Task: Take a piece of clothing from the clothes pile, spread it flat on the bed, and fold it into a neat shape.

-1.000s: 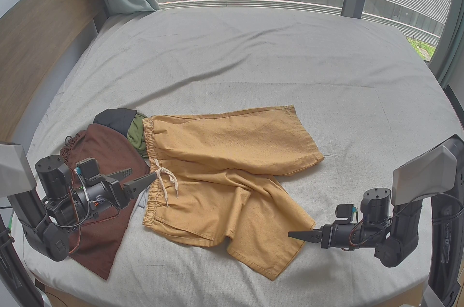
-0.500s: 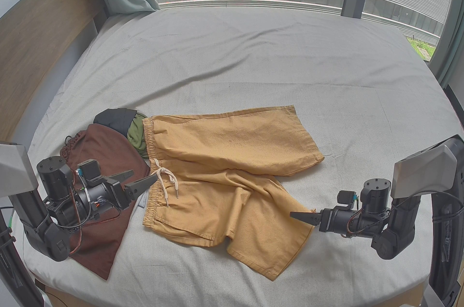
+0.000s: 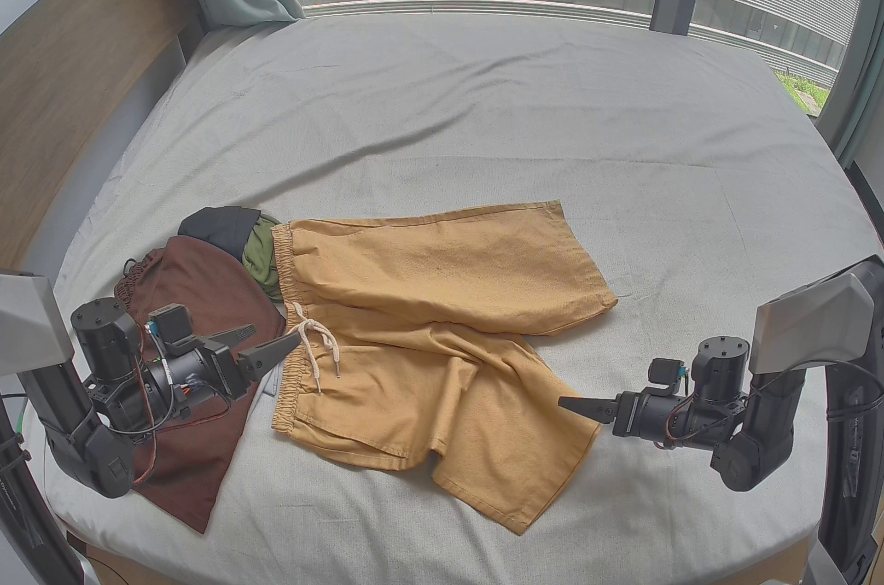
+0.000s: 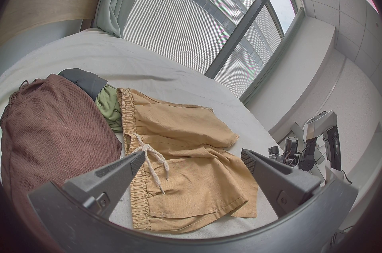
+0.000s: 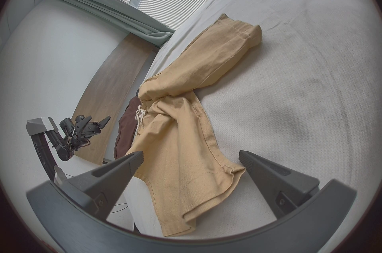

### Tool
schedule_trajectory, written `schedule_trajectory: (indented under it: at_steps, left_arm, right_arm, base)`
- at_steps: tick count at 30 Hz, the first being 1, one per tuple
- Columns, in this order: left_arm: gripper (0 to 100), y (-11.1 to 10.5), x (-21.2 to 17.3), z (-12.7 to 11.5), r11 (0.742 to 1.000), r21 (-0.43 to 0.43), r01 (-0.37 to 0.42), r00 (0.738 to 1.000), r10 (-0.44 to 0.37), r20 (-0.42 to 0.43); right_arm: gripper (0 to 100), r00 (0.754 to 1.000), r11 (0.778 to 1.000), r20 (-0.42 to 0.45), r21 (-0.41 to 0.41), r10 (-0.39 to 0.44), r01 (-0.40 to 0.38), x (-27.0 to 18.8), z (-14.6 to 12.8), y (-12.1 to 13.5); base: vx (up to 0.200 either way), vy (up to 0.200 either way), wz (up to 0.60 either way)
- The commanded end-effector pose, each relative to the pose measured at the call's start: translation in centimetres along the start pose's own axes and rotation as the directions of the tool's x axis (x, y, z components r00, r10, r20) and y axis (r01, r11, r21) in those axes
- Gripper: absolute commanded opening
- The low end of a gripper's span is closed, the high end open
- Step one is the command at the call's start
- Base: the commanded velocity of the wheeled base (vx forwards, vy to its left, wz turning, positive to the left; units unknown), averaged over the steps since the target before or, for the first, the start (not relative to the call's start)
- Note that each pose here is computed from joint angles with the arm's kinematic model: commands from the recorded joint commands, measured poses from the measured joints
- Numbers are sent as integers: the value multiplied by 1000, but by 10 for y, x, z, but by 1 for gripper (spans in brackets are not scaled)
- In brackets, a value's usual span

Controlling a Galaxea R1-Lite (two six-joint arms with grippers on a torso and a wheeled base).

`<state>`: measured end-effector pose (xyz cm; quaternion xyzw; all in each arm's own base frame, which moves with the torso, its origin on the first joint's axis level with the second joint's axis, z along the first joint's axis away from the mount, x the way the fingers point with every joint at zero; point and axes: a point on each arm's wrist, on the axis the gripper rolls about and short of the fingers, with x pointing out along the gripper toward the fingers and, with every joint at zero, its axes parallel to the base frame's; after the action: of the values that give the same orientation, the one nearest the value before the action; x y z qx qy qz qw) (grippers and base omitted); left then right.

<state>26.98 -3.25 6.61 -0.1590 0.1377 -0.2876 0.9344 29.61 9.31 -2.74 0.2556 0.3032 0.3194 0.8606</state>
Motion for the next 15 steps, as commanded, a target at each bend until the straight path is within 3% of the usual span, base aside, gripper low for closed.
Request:
schedule_trajectory:
  at_steps: [1, 8, 15]
  left_arm:
    - [100, 0, 0, 0, 1000, -1, 1, 1000, -1, -1]
    - [100, -1, 0, -1, 1000, 0, 2, 1000, -2, -3]
    - [100, 0, 1, -1, 1000, -1, 2, 1000, -2, -3]
  right_arm:
    - [100, 1000, 1000, -15, 11, -19, 19, -2, -5, -2]
    - [100, 998, 999, -37, 21, -44, 44, -3, -13, 0]
    - [100, 999, 999, -39, 37, -6, 7, -2, -12, 15]
  base:
    - [0, 0, 0]
    - [0, 0, 0]
    - [0, 0, 0]
